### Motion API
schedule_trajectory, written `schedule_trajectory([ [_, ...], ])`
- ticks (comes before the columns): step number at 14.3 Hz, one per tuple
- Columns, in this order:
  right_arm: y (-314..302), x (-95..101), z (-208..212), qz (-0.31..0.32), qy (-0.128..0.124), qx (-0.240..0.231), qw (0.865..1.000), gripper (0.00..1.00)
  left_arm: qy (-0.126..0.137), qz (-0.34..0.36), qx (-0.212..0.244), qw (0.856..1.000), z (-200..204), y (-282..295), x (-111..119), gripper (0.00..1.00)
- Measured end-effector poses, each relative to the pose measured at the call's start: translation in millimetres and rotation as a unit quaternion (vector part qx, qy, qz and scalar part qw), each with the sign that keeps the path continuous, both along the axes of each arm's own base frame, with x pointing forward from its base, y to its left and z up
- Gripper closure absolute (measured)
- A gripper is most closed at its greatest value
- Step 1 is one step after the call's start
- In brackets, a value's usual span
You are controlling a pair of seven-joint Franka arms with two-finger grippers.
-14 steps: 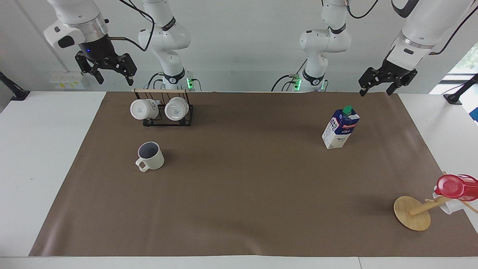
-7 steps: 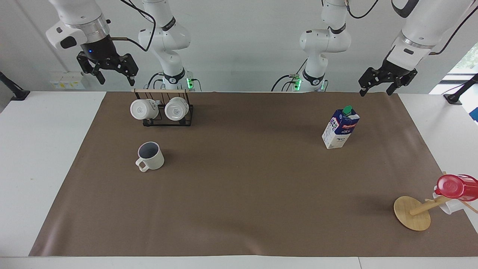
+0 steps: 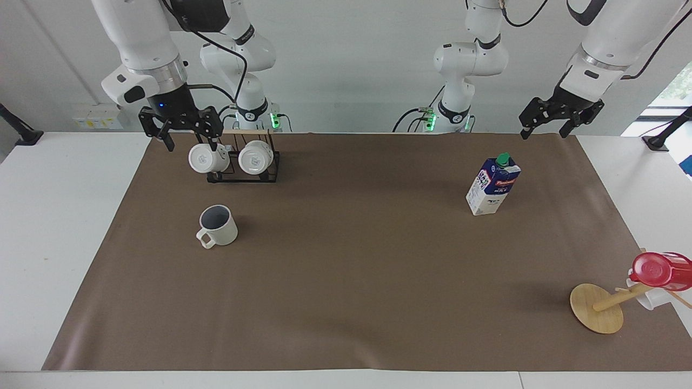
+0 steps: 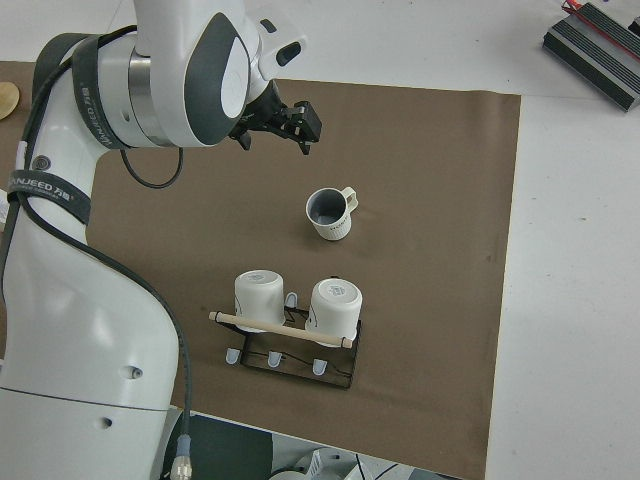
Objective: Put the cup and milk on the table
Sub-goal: 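Reach the right gripper down to the white mug beside the rack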
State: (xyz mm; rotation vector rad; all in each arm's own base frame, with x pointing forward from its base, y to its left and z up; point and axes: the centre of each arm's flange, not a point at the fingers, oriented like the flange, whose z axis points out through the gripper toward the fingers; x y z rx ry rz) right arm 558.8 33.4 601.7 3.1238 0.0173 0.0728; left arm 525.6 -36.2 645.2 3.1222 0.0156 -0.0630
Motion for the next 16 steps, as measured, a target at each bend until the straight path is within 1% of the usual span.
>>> schedule_trajectory([
  [3,1.6,16.9,-42.9,0.0,0.0,-0.002,1.0,0.0,0.0,0.0,0.0,1.0,0.0,0.0,0.0,0.0],
  [6,3.6,26.6,-92.9,-0.022,0.009,-0.003,1.0,0.0,0.0,0.0,0.0,1.0,0.0,0.0,0.0,0.0],
  [9,13.1,35.2,-137.6,-0.028,-0.002,-0.002,1.0,0.0,0.0,0.0,0.0,1.0,0.0,0.0,0.0,0.0],
  [12,12.2,38.0,-170.1,-0.031,0.006,-0.004,1.0,0.0,0.0,0.0,0.0,1.0,0.0,0.0,0.0,0.0],
  [16,10.0,35.6,-200.5,-0.032,0.006,-0.004,0.999,0.0,0.0,0.0,0.0,1.0,0.0,0.1,0.0,0.0],
])
